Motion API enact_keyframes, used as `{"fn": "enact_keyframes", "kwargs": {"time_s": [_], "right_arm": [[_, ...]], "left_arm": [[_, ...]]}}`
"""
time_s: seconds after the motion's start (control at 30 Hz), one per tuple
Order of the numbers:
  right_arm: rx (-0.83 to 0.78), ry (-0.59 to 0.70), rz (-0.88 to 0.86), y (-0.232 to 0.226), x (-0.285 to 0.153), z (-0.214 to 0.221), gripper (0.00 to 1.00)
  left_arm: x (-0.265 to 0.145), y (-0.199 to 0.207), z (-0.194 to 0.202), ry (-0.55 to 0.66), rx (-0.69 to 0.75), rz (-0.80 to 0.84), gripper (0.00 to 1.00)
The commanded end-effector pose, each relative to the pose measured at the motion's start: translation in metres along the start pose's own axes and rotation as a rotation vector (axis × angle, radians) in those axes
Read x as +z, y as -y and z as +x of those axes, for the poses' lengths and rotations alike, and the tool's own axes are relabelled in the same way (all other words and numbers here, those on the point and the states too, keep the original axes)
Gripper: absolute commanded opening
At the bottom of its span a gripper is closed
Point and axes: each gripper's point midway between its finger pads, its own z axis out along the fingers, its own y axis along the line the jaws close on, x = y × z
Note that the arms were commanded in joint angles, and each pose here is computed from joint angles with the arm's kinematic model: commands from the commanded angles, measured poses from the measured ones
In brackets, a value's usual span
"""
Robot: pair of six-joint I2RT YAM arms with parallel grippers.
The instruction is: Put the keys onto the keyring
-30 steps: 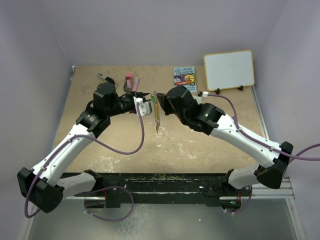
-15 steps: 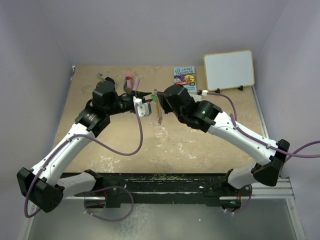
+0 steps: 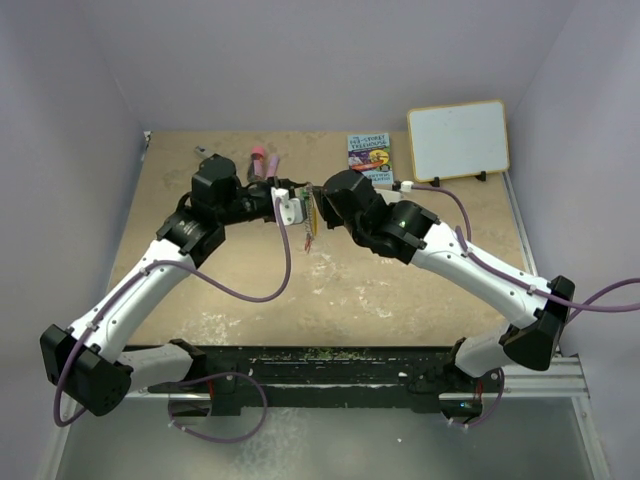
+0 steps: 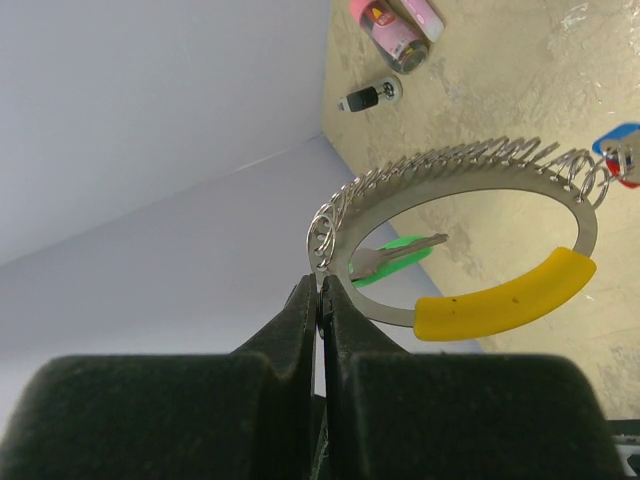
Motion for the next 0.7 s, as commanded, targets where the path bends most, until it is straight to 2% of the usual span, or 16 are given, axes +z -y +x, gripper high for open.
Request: {"fn": "enact_keyframes", "kwargs": {"time_s": [0.0,0.53,0.67], "right_arm": [[0.122,-0.002,-0.086,-0.0368,-0.0123,-0.0028,0.0],[0.115,-0.029,-0.088,-0.0392,-0.0096,0.0067,0.0],[0.112,-0.029,-0.09,-0.0398,-0.0098,0.0068,0.0]], "left_arm": [[-0.0018,-0.0201,-0.0186,0.043,0.02,-0.042,0.33],[0.0045,-0.0198,-0.0135,0.036,0.008,-0.032,0.32],[0.0048,-0.0192,-0.009,0.016,0.007,-0.028,0.25]]}}
